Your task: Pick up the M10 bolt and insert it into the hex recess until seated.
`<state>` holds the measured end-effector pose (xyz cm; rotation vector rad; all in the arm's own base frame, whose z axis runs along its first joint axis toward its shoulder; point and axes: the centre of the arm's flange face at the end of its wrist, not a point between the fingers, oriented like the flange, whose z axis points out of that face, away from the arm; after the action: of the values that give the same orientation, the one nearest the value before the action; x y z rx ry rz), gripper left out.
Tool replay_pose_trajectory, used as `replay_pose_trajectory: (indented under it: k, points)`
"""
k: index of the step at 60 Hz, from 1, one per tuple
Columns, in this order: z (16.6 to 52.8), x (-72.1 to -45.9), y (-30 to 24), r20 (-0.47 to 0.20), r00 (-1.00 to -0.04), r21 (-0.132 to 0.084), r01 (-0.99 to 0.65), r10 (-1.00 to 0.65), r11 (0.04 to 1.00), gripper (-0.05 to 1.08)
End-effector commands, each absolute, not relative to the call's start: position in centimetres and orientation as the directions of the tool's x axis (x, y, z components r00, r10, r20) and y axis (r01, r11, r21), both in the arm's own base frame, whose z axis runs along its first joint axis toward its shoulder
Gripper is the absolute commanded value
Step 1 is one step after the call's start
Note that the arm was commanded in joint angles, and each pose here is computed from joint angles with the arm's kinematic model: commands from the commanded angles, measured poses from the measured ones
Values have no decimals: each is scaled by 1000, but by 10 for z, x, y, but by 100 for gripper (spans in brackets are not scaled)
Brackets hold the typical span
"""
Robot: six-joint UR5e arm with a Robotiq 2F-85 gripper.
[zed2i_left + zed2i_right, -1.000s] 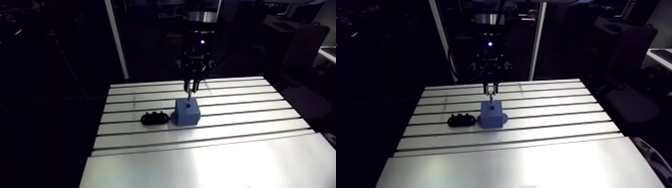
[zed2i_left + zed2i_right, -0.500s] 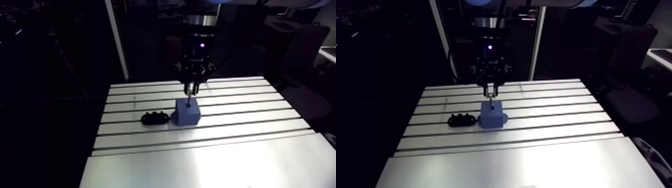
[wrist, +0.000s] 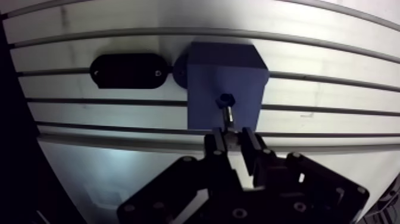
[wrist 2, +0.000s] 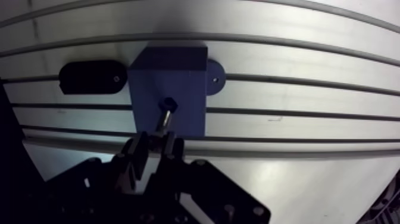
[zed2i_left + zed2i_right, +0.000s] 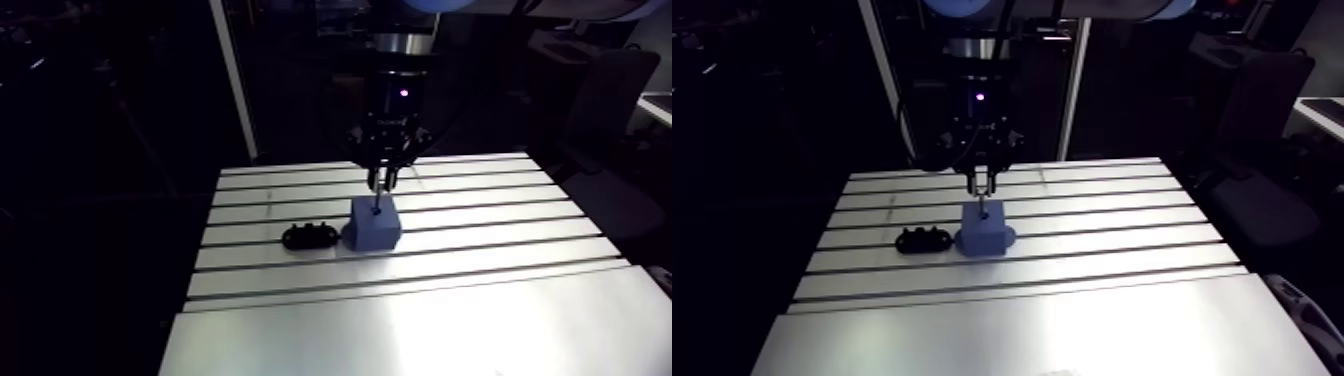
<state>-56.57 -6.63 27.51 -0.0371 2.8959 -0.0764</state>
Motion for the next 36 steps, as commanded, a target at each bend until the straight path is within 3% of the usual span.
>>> replay_pose_trajectory:
  k: [1, 36]
  points:
    - [271, -566, -66, -248, -968, -57, -20, -34, 998, 85]
    - [266, -565, -66, -256, -966, -58, -17, -31, 998, 85]
